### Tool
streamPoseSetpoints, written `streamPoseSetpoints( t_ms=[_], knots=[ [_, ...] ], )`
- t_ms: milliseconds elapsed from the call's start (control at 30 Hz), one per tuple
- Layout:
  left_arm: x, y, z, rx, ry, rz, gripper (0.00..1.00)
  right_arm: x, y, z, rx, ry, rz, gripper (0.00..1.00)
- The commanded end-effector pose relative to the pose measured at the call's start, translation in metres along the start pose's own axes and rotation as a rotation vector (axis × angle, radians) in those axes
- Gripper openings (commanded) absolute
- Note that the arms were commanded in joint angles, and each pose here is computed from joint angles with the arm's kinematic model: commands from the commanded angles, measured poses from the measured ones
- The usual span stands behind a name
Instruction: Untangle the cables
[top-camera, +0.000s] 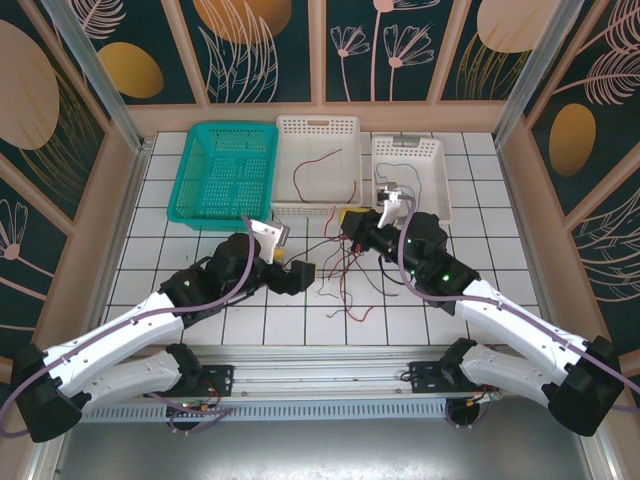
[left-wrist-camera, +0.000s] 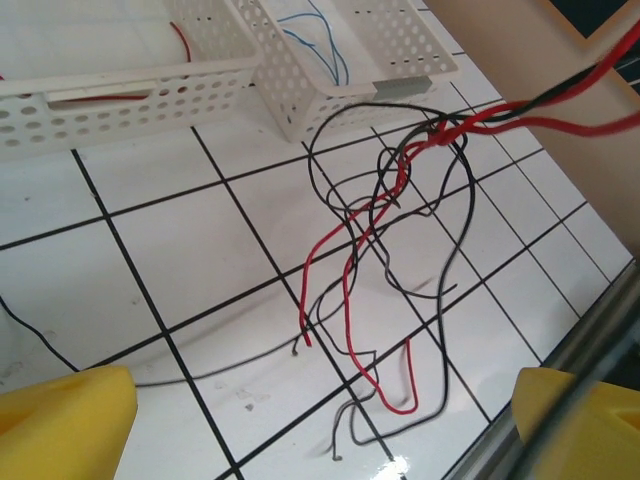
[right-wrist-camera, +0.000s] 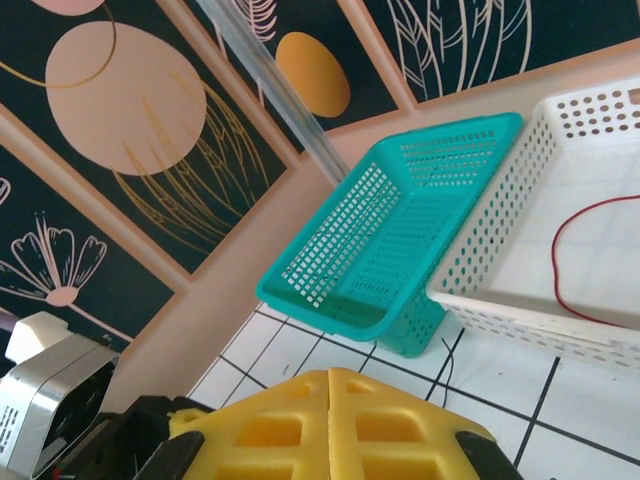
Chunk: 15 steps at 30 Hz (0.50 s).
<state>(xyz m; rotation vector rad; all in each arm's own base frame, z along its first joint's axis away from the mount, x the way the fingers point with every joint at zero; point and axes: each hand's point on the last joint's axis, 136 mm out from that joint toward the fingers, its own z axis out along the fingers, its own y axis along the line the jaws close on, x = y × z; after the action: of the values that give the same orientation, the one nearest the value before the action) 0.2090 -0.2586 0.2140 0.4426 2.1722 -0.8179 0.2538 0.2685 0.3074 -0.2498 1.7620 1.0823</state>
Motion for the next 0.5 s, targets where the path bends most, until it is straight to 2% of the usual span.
streamPoseSetpoints(
  t_ms=[0,33,167,233,367,433,467],
  knots=[
    [-0.017,-0.003,-0.005,-0.005,-0.057,0.050,0.93,-0.015,0.019,-0.005,-0.068,-0.021,-0.001,0.00],
    [-0.017,-0.003,-0.006,-0.001,-0.060,0.053,0.90,-0.015,0.020,-0.005,-0.074,-0.018,-0.002,0.00],
    [-0.013,-0.009,-0.004,0.042,-0.052,0.057,0.61,-0.017,0.022,-0.007,-0.085,-0.025,0.005,0.00],
    [-0.011,-0.013,-0.003,0.070,-0.051,0.055,0.52,-0.018,0.023,-0.007,-0.090,-0.026,0.007,0.00],
    [-0.010,-0.018,-0.003,0.104,-0.055,0.051,0.29,-0.018,0.021,-0.007,-0.083,-0.028,0.013,0.00],
    [-0.013,-0.020,-0.006,0.110,-0.064,0.050,0.12,-0.017,0.016,-0.007,-0.065,-0.030,0.014,0.00],
    [-0.015,-0.020,-0.008,0.109,-0.072,0.048,0.00,-0.015,0.011,-0.007,-0.044,-0.030,0.015,0.00]
  ],
)
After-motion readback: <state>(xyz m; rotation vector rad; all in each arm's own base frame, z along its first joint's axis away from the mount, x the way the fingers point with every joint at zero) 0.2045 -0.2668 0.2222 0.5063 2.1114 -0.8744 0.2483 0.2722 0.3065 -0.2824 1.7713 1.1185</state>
